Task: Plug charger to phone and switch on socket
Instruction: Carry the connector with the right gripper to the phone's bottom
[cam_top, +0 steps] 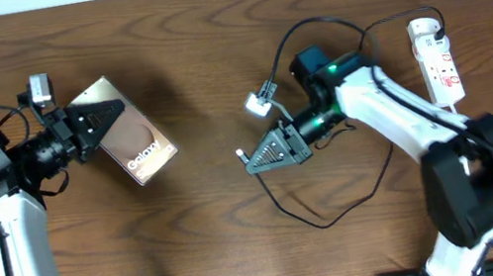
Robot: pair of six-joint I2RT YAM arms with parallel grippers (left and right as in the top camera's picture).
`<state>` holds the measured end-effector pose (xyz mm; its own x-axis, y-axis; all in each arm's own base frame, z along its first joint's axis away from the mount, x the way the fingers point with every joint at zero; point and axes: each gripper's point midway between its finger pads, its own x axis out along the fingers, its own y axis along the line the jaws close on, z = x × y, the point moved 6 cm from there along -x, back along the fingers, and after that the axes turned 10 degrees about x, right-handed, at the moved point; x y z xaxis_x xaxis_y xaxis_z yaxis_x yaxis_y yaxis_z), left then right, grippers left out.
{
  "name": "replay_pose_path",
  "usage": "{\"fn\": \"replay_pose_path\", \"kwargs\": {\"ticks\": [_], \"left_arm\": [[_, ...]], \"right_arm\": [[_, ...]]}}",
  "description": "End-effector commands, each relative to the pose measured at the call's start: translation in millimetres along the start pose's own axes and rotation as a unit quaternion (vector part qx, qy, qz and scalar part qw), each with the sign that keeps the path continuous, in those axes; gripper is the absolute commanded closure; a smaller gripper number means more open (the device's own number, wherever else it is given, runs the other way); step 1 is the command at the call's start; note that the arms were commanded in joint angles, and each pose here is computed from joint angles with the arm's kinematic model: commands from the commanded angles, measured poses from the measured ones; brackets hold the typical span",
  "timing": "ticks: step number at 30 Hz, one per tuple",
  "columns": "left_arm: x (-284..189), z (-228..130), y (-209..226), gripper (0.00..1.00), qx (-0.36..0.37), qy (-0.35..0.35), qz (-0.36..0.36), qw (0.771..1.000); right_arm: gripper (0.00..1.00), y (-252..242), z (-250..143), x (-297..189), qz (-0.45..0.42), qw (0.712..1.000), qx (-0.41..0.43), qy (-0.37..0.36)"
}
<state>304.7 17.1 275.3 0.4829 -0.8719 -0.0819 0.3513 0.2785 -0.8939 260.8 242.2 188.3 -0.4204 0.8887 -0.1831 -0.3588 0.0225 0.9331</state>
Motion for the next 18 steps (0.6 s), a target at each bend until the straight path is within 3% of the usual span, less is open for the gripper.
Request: {"fn": "replay_pose_path", "kwargs": {"ticks": [1,9,18], "left_arm": [[11,-4,-14,0.93,0.052,0.026,-0.040,0.998],[34,-7,-25,0.93,0.115,0.056,-0.065,0.990],[35,-6,-26,0.93,0.126,0.056,-0.066,0.988]], "right_arm": [[0.99,5,7,12,0.087,0.996,-0.005,-0.017],[0.99,5,12,41,0.100,0.995,-0.023,0.019],[0.99,10,19,59,0.108,0.993,-0.021,0.043]]}}
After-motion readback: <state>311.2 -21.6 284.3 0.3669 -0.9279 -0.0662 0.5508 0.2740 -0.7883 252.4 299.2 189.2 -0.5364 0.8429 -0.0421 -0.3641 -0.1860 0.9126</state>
